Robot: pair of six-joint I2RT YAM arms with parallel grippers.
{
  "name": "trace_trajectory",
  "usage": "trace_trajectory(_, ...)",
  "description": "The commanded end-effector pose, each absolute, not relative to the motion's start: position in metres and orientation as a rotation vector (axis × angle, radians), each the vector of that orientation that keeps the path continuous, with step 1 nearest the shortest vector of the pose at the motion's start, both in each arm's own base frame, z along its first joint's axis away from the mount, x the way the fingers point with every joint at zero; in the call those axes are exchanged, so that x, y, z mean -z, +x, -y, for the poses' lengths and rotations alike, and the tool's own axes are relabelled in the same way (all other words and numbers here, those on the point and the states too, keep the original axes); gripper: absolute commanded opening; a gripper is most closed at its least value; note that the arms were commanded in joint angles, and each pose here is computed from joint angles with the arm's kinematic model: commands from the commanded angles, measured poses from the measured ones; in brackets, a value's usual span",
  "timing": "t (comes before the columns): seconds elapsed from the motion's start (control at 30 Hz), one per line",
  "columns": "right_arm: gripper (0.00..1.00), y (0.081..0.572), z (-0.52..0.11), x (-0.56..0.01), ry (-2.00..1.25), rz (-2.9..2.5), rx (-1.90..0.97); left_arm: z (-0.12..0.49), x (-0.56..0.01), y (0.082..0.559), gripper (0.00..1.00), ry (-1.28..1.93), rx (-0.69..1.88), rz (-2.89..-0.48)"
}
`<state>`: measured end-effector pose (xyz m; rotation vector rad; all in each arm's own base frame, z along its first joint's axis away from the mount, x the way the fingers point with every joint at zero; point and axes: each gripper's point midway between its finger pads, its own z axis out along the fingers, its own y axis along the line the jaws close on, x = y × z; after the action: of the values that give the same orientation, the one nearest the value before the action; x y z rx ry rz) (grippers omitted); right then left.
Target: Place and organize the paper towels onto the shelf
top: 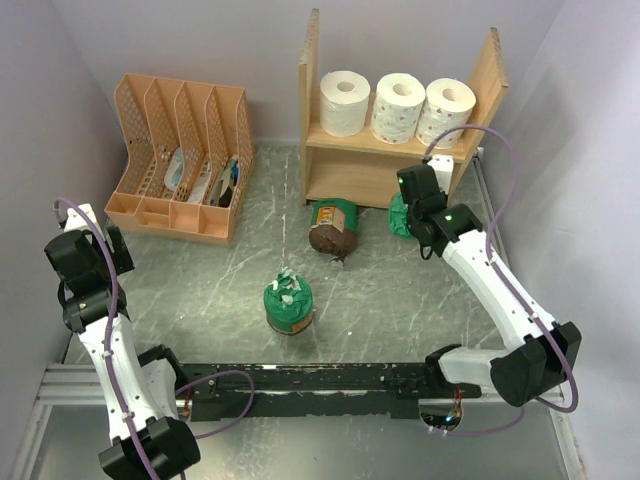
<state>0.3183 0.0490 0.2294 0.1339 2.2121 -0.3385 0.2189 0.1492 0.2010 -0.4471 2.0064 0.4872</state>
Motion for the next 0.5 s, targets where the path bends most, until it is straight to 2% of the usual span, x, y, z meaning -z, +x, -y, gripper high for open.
trace_trajectory(0.0,0.00,0.332,-0.027,-0.243,0.517,-2.091,0.309,-0.151,-0.206,0.218,0.90,-0.442,-0.487,-1.996)
trace_trajectory(0.13,0.00,0.342,-0.045,-0.220,0.539,-2.279,0.073,-0.150,-0.206,0.218,0.90,-0.444,-0.488,-1.992)
trace_trajectory(0.27,0.00,0.341,-0.043,-0.211,0.608,-2.336,-0.044,-0.151,-0.207,0.217,0.90,-0.446,-0.489,-1.990)
trace_trajectory(0.47,0.00,0.338,-0.052,-0.234,0.635,-2.264,-0.216,-0.151,-0.206,0.218,0.90,-0.447,-0.489,-1.992)
